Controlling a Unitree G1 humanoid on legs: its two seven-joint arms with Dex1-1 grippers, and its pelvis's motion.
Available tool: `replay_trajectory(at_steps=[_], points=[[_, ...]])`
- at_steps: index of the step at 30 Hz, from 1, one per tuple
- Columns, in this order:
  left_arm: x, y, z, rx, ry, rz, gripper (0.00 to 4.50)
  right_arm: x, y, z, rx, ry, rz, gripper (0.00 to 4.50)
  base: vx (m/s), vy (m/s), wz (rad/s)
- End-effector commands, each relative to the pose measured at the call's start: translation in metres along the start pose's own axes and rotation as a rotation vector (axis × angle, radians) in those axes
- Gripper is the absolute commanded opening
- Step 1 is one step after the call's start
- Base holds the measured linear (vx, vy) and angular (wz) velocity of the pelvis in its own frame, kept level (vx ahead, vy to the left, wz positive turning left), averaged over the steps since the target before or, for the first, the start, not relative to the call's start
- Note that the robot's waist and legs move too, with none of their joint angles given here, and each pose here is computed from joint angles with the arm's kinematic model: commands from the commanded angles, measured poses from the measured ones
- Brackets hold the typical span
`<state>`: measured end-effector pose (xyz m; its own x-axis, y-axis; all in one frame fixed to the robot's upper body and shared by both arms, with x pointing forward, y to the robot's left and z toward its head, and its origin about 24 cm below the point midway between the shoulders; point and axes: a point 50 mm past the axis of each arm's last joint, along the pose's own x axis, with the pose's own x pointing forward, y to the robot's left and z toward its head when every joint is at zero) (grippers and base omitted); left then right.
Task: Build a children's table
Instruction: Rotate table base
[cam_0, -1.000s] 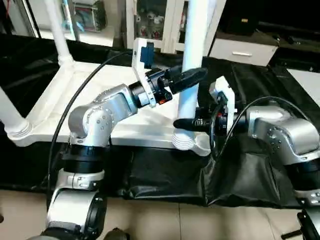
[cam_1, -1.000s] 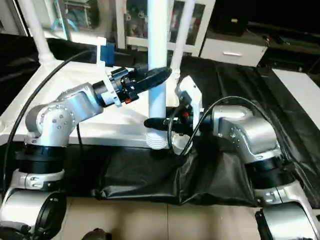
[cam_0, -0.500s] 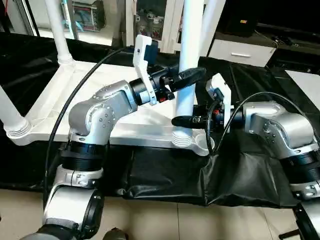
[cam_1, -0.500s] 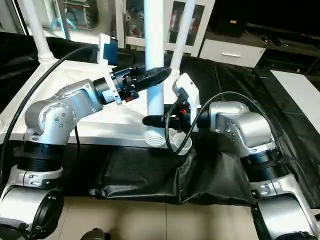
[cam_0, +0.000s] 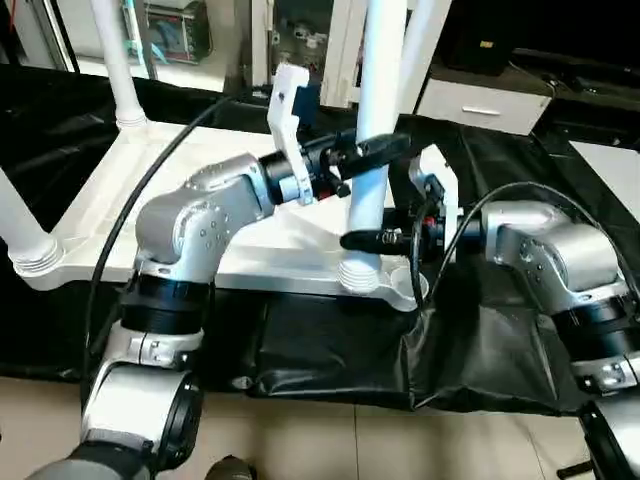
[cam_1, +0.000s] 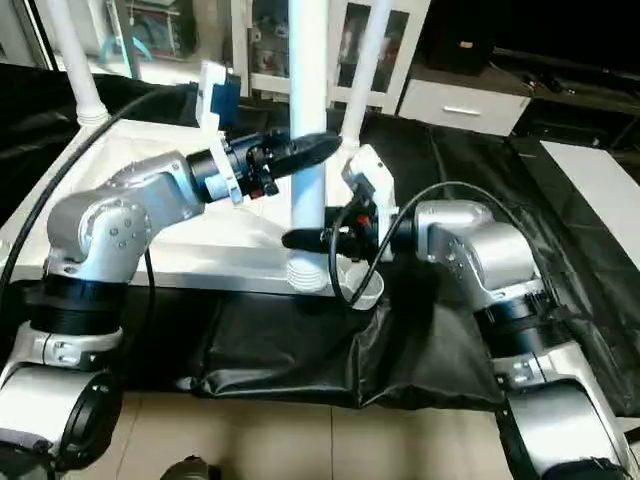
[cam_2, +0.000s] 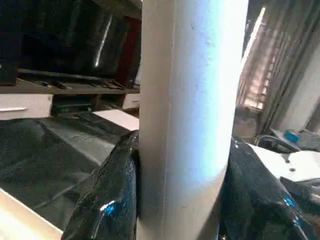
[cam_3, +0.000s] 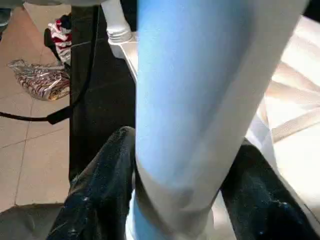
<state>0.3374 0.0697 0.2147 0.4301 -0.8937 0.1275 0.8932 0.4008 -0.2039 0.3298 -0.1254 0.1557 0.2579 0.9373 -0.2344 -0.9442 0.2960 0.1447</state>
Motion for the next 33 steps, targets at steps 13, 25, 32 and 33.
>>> replay_trajectory(at_steps=[13,25,32,33], points=[[0.008,0.0,0.01,0.029,0.004,0.042,1.84,-0.016,-0.003,0.013,0.011,-0.029,0.011,3.79,0.0,0.0,0.0],[0.009,0.004,0.015,0.069,-0.011,0.143,1.84,0.003,-0.007,0.009,0.006,-0.092,-0.162,4.17,0.0,0.0,0.0],[0.011,0.005,0.017,0.121,-0.018,0.172,1.83,0.009,-0.009,0.006,0.04,-0.14,-0.248,4.17,0.0,0.0,0.0],[0.011,0.005,0.017,0.121,-0.018,0.172,1.83,0.009,-0.009,0.006,0.04,-0.14,-0.248,4.17,0.0,0.0,0.0]])
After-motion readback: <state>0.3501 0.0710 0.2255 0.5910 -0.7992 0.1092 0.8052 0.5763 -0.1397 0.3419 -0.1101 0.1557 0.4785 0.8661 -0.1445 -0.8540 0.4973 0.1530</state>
